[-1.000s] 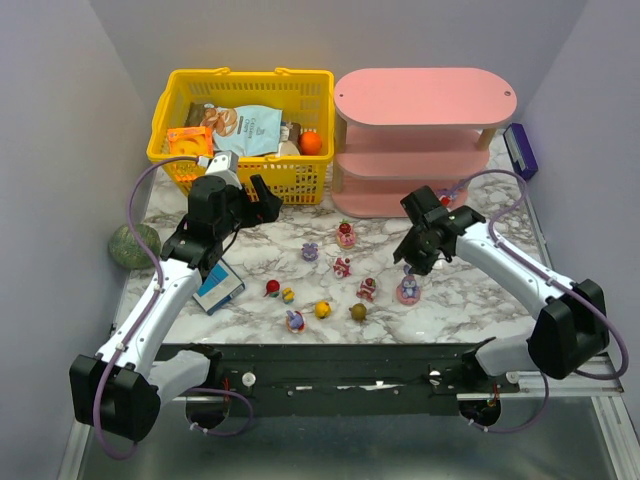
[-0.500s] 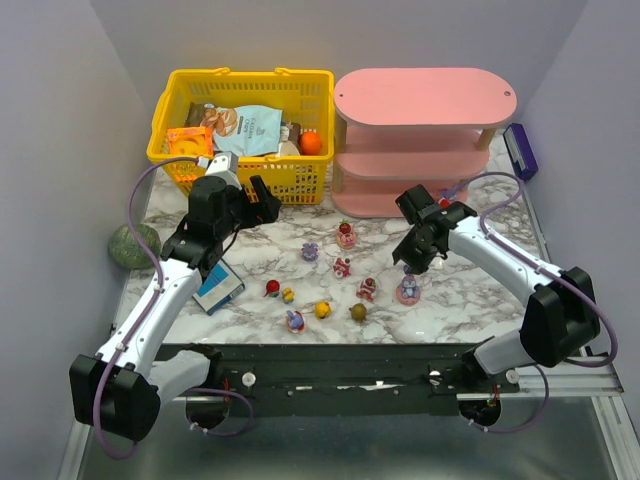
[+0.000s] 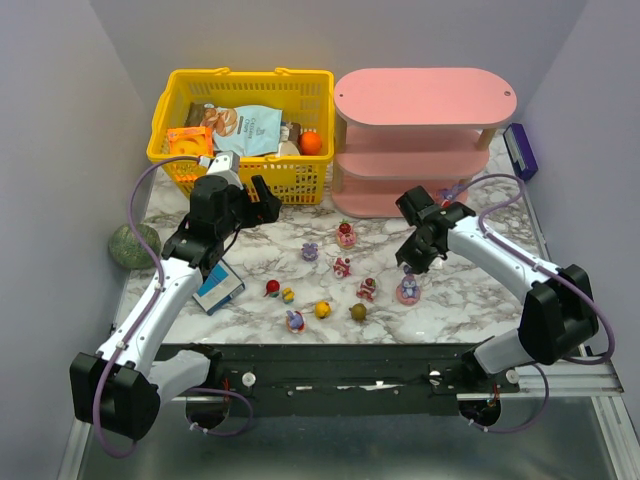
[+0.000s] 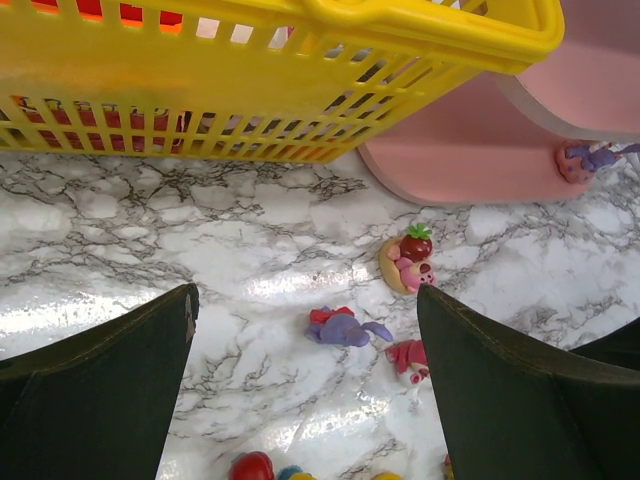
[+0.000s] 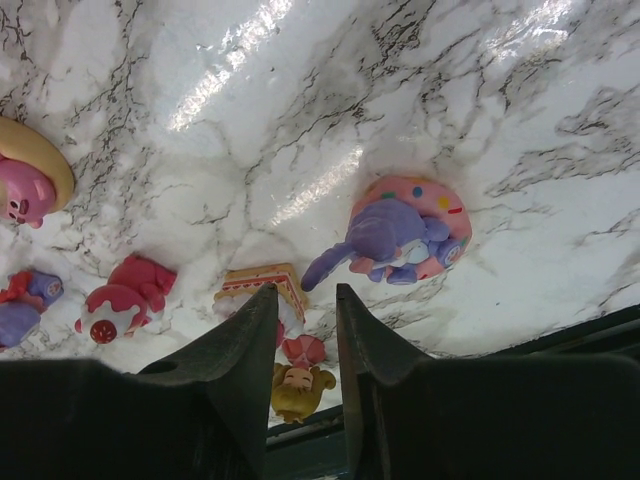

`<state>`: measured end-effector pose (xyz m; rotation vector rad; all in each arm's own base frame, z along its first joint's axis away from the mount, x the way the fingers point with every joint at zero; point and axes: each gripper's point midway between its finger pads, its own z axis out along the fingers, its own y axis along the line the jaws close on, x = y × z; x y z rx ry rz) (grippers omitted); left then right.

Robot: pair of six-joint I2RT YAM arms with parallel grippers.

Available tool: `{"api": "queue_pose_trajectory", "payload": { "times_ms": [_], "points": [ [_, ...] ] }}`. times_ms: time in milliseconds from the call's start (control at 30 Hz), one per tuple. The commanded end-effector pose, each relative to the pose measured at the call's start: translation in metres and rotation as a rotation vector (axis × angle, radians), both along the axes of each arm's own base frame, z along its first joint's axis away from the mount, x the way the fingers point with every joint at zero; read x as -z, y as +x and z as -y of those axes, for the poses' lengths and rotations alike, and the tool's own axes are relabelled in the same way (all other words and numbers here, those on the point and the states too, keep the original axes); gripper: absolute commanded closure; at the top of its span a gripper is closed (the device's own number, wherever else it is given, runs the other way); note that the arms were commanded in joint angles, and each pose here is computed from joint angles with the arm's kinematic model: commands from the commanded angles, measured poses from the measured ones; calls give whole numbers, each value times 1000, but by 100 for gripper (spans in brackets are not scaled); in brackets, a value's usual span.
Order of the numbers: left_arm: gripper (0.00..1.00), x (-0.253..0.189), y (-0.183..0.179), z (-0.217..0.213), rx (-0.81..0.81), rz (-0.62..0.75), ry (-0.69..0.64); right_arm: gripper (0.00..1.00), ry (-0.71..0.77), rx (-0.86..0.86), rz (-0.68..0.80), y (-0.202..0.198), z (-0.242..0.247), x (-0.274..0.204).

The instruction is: Place and organize the plastic toys onto the shelf

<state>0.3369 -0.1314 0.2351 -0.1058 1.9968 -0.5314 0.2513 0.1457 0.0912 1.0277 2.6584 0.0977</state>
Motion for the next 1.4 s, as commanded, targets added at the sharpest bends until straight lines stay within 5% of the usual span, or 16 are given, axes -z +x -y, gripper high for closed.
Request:
{"api": "queue_pose_trajectory", "payload": {
  "times_ms": [0,267,633,1167,1367],
  "points": [
    [1,-8,4,-3,-17,18,22,65,-53,41,-13,-2,14,8],
    [1,-8,4,-4,-19,19,24,68,-46,41,-17,-4,14,12],
    [1,-7,3,-5,-21,17,29,99,-34,35,12,1,13,7],
    [1,-8,3,-5,-20,16,29,100,-140,-19,230,41,28,-40],
    [1,-7,4,-4,-15,11,29,99,-189,-18,203,55,27,-28]
  ]
}}
